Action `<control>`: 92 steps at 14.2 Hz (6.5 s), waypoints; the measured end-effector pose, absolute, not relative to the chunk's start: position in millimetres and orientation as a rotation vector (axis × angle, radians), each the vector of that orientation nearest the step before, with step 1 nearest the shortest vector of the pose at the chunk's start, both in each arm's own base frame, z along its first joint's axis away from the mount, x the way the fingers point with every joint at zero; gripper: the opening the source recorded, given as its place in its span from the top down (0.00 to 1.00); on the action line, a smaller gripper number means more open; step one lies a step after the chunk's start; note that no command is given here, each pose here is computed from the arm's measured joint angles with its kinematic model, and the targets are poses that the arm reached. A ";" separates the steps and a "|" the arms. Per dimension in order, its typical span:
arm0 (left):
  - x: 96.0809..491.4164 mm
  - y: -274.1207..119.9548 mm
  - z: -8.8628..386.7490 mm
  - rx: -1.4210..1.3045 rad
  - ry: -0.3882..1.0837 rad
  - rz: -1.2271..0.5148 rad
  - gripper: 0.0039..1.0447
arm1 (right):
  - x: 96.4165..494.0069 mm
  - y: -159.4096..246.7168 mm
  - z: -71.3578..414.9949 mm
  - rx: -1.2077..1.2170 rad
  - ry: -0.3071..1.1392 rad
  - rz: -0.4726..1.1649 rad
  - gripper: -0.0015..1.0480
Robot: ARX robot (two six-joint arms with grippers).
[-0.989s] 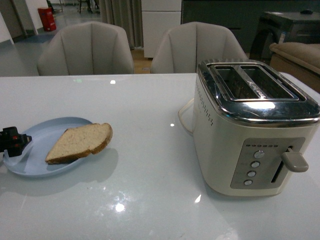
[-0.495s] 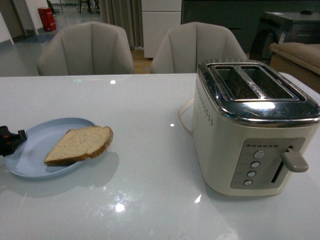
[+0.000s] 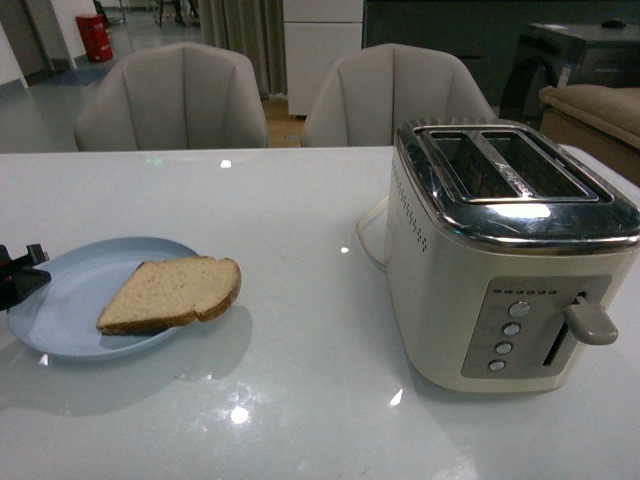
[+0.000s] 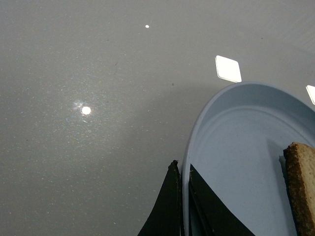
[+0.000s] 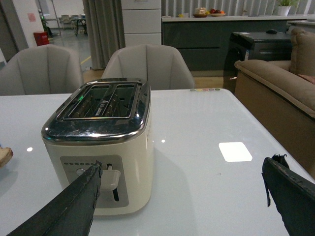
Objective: Left arm holds plate, right arm toasts bread
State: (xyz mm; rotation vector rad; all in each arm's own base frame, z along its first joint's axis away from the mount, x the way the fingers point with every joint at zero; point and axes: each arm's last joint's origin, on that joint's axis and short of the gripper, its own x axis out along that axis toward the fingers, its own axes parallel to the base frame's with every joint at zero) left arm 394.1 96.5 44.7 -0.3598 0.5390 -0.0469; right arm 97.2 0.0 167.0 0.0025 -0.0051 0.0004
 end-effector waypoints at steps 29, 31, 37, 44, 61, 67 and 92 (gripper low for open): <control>286.2 -53.7 280.1 -0.406 0.528 -0.149 0.98 | 97.2 0.0 167.0 0.002 -0.005 0.000 0.06; 287.2 -53.1 280.5 -0.409 0.522 -0.158 0.98 | 97.2 0.0 167.0 0.002 -0.005 0.000 0.06; 288.1 -51.8 282.0 -0.414 0.507 -0.166 0.98 | 97.2 0.0 167.0 0.002 -0.005 0.000 0.06; 288.1 -51.8 282.0 -0.414 0.507 -0.166 0.98 | 97.2 0.0 167.0 0.002 -0.005 0.000 0.06; 287.9 -51.8 282.4 -0.414 0.506 -0.167 0.98 | 194.8 31.4 317.5 -0.119 -0.060 -0.151 0.06; 287.9 -51.8 282.4 -0.414 0.506 -0.167 0.98 | 218.1 70.1 319.8 0.183 0.170 0.162 0.06; 287.9 -51.8 282.4 -0.414 0.506 -0.167 0.98 | 236.1 103.4 349.2 0.649 0.109 0.175 0.97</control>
